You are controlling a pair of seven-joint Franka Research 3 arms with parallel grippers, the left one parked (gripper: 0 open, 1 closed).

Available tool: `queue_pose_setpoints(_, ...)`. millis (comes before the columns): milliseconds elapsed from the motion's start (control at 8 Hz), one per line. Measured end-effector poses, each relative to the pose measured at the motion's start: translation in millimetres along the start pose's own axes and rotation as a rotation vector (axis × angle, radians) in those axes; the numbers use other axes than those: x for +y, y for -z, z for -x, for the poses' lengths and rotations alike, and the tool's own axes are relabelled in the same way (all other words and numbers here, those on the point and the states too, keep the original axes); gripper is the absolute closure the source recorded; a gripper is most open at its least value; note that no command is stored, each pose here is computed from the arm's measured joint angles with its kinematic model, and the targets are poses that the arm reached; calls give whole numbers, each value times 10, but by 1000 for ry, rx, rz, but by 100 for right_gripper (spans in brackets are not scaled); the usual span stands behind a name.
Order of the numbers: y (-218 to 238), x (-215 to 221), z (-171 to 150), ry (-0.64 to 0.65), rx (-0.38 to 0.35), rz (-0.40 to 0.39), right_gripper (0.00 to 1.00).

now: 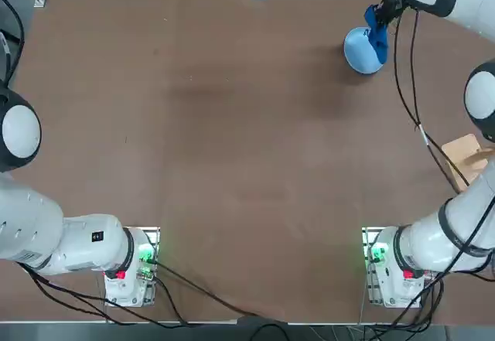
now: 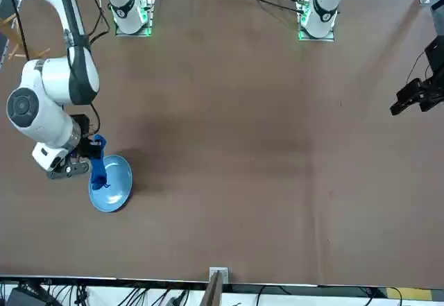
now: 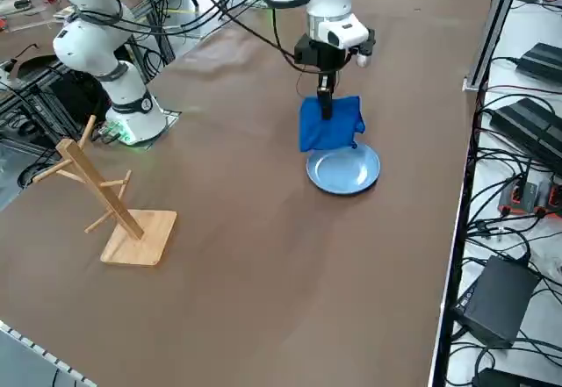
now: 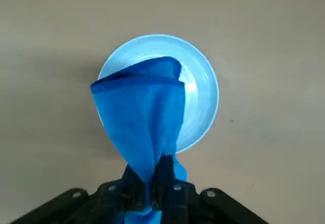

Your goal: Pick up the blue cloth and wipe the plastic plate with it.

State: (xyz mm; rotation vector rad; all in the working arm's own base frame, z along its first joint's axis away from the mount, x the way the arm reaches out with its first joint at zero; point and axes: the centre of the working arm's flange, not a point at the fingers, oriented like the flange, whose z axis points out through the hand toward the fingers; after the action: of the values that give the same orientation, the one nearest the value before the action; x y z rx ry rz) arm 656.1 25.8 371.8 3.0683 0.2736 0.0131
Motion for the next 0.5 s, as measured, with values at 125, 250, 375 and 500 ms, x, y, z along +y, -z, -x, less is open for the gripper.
queue_pose_setpoints(125, -32, 113, 5, -4, 6, -31, 94)
queue_pose_setpoints(250, -50, 169, 11, -15, 8, -54, 94)
queue_pose_setpoints(375, -82, 176, 11, -24, 6, -72, 94)
queue_pose_setpoints(500, -147, 172, -5, -28, 8, -79, 94)
